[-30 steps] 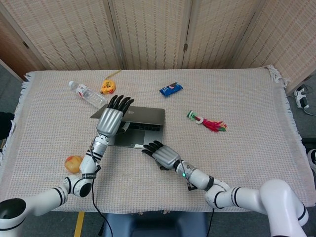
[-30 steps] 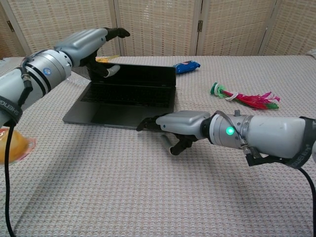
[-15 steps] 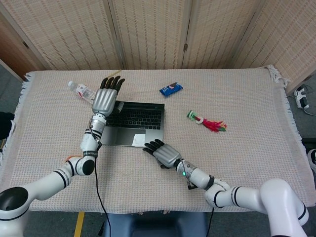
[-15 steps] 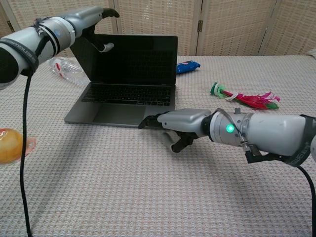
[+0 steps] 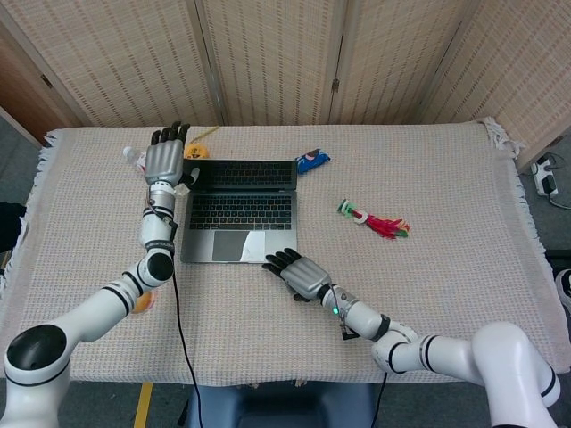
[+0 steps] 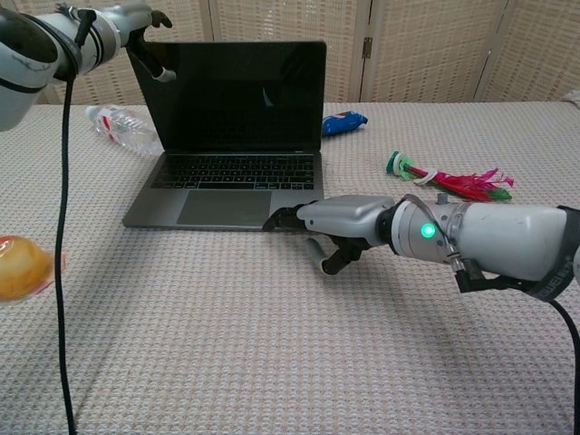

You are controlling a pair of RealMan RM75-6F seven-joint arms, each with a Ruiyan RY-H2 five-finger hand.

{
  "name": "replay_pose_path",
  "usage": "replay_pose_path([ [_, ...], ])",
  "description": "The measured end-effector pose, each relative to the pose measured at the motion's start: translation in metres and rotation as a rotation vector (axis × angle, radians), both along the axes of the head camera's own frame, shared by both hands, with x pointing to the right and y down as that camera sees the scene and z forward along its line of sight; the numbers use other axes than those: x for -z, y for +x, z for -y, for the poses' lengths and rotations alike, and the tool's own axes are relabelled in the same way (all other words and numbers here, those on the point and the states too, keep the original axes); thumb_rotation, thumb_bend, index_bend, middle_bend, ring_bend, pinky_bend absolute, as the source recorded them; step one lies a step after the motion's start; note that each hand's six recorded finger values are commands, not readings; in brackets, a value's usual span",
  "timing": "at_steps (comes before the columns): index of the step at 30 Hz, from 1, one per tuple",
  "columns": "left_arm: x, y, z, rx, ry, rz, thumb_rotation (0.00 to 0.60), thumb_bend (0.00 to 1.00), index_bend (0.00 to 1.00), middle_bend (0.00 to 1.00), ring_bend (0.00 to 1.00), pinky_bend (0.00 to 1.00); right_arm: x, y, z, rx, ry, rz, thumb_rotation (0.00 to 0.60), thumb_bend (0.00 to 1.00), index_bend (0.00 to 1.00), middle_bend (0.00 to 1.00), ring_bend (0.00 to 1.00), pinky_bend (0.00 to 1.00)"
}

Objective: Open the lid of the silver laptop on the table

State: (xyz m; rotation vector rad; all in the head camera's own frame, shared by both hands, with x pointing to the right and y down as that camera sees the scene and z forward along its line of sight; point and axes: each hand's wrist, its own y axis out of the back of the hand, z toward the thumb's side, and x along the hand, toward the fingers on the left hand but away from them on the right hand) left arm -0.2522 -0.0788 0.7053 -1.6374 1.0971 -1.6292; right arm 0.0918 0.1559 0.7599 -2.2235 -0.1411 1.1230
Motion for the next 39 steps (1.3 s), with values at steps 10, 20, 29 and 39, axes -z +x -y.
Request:
replay_pose_path([
  [10, -0.008, -0.027, 0.005, 0.133, -0.055, -0.001, 0.600, 0.38, 0.07, 0.03, 0.00, 0.00, -0.001, 0.001, 0.000, 0.000, 0.000, -0.004, 0.599, 0.92, 0.00, 0.00, 0.00, 0.00],
  [20, -0.002, -0.027, 0.015, 0.175, -0.054, -0.029, 0.600, 0.36, 0.07, 0.03, 0.00, 0.00, 0.001, 0.001, -0.001, 0.000, 0.004, -0.005, 0.599, 0.92, 0.00, 0.00, 0.00, 0.00],
  [29, -0.001, -0.032, 0.017, 0.187, -0.046, -0.023, 0.600, 0.36, 0.06, 0.03, 0.00, 0.00, 0.004, 0.004, 0.001, -0.005, 0.013, -0.006, 0.599, 0.92, 0.00, 0.00, 0.00, 0.00],
  [39, 0.008, -0.048, 0.002, 0.148, -0.007, -0.091, 0.600, 0.36, 0.03, 0.03, 0.00, 0.00, 0.016, 0.012, 0.008, -0.040, 0.043, 0.025, 0.599, 0.92, 0.00, 0.00, 0.00, 0.00],
])
